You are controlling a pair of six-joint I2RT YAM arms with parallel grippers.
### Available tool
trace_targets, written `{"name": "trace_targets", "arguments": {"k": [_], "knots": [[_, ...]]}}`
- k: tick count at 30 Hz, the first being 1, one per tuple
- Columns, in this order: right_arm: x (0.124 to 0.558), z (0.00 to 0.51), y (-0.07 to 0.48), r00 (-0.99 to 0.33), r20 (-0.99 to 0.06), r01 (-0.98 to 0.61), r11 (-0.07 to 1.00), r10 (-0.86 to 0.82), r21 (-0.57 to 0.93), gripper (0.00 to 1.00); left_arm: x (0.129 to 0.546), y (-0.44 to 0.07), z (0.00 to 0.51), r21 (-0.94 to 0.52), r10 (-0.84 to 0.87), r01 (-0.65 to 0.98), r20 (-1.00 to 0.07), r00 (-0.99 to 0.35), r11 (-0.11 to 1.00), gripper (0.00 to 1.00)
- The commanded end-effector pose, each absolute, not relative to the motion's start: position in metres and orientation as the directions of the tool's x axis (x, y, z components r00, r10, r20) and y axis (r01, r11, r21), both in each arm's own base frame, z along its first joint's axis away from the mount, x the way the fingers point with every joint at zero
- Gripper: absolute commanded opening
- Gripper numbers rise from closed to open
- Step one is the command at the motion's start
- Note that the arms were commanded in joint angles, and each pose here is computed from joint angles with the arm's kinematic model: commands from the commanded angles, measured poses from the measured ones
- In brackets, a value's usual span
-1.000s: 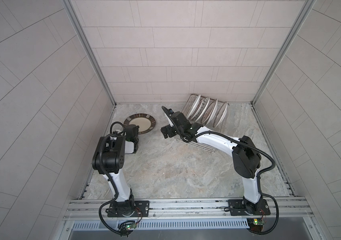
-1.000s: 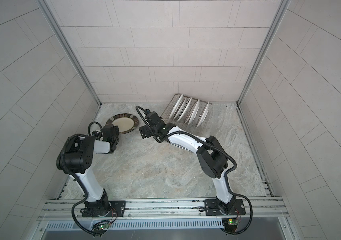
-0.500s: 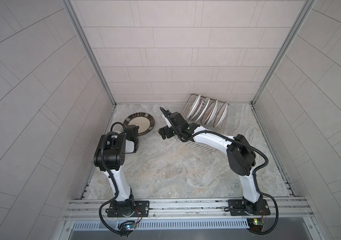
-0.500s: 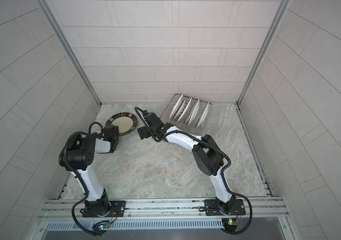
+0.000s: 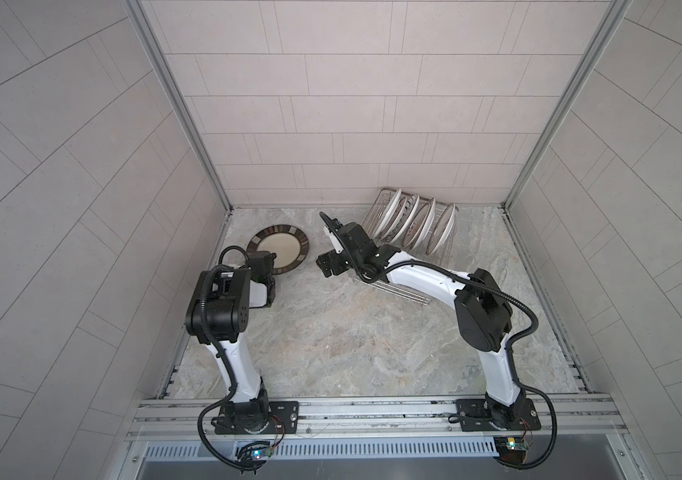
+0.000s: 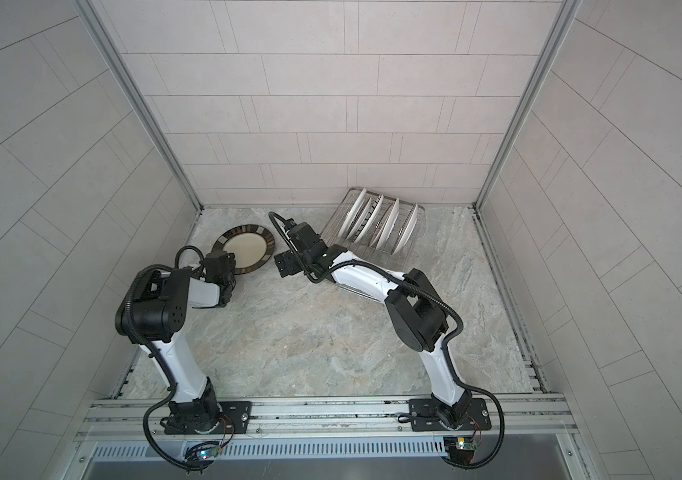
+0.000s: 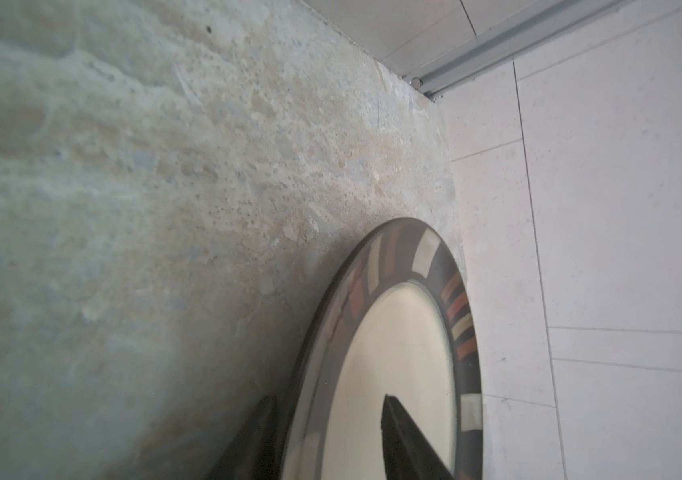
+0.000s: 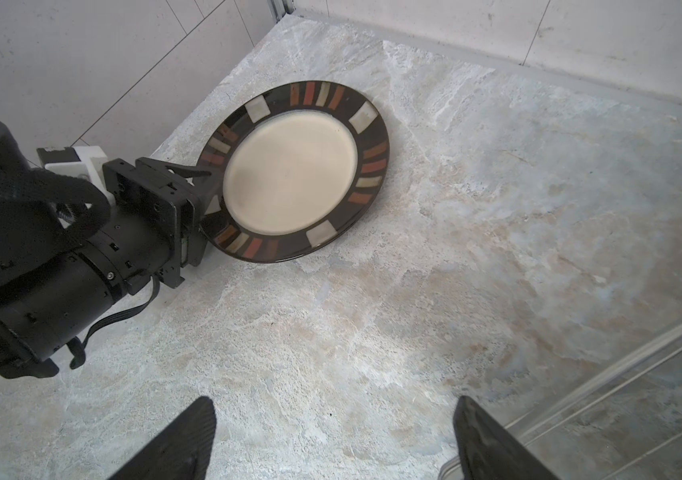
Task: Unload the plates from the dish rack
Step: 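Lower the dark-rimmed plate flat onto the table with the left gripper, then open the left gripper and withdraw it from the plate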
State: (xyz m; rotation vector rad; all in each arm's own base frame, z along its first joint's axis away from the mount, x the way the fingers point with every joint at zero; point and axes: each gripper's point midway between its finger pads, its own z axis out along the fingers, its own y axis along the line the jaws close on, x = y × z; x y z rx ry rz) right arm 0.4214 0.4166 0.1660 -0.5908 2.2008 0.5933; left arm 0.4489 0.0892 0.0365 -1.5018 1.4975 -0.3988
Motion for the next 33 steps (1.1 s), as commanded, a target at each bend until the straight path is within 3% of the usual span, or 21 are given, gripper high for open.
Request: {"name": "trace_targets", "arguments": {"k": [1,6,13,14,24,33], "knots": [[0.419,0.196,0.407,-0.569,-0.8,-0.574,0.789,-0.191,0.221,0.91,0.433,0.098,0.04,-0.749,-0.885,-0.634,-0.412,0.218,0.193,0.59],[0.411,0.204,0.4,-0.566,-0.803,-0.571,0.791,-0.186,0.22,0.91,0.412,0.104,0.05,-0.727,-0.865,-0.659,-0.444,0.233,0.195,0.78],[0.394,0.233,0.379,-0.539,-0.827,-0.561,0.801,-0.162,0.209,0.91,0.388,0.104,0.063,-0.739,-0.86,-0.646,-0.444,0.25,0.194,0.89],[0.391,0.238,0.375,-0.534,-0.83,-0.559,0.803,-0.159,0.206,0.91,0.386,0.103,0.066,-0.745,-0.863,-0.638,-0.44,0.249,0.196,0.99],[0.363,0.268,0.318,-0.471,-0.875,-0.475,0.867,-0.109,0.148,0.92,0.372,0.068,0.092,-0.762,-0.902,-0.59,-0.412,0.125,0.267,1.0],[0.36,0.276,0.265,-0.421,-0.906,-0.312,0.946,-0.052,0.09,0.97,0.365,0.031,0.141,-0.76,-0.856,-0.478,-0.516,0.03,0.441,1.0]]}}
